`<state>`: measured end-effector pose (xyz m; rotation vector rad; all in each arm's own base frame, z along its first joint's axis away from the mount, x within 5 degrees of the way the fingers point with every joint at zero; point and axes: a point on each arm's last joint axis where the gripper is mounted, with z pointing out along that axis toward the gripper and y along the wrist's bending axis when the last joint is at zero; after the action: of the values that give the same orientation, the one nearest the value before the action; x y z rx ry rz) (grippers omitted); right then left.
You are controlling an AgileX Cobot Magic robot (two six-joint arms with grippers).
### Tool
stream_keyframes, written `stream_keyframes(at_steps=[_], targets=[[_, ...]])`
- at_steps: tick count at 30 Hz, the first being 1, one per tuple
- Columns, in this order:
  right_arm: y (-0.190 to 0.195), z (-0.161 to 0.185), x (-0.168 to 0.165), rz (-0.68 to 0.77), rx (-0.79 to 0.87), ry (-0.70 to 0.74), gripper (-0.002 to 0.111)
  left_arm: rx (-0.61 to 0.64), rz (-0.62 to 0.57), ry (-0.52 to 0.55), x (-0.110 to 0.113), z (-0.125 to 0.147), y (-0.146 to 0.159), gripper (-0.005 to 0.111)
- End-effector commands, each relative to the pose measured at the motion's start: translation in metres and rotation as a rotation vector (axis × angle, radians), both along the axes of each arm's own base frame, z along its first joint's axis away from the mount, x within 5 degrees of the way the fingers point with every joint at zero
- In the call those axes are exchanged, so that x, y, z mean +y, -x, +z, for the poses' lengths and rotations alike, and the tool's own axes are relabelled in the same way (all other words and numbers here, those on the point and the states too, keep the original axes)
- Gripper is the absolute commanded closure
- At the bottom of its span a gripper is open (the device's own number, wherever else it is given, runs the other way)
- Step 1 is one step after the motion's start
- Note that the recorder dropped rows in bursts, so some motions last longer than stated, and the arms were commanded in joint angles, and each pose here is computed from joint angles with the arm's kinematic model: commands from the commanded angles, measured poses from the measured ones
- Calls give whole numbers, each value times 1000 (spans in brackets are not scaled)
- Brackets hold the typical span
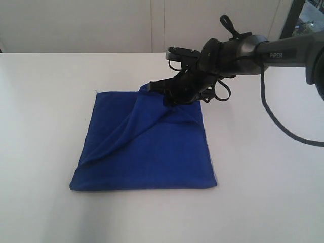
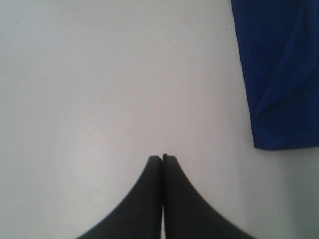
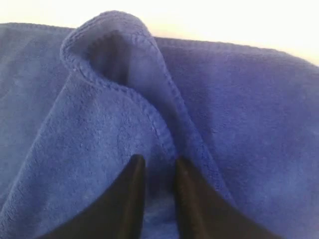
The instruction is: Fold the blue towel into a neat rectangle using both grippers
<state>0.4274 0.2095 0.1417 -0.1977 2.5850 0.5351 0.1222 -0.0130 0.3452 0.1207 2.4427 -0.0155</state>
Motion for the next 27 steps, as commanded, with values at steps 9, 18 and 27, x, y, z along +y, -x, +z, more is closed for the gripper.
stream_keyframes(at_steps=[9, 18, 27], targets=[[9, 29, 14, 77, -59, -7, 108, 9, 1, 4, 0, -2, 2, 107], [34, 9, 62, 183, -34, 6, 103, 9, 1, 4, 0, -2, 2, 107], [25, 51, 32, 103, -55, -35, 79, 9, 1, 3, 0, -2, 2, 107]])
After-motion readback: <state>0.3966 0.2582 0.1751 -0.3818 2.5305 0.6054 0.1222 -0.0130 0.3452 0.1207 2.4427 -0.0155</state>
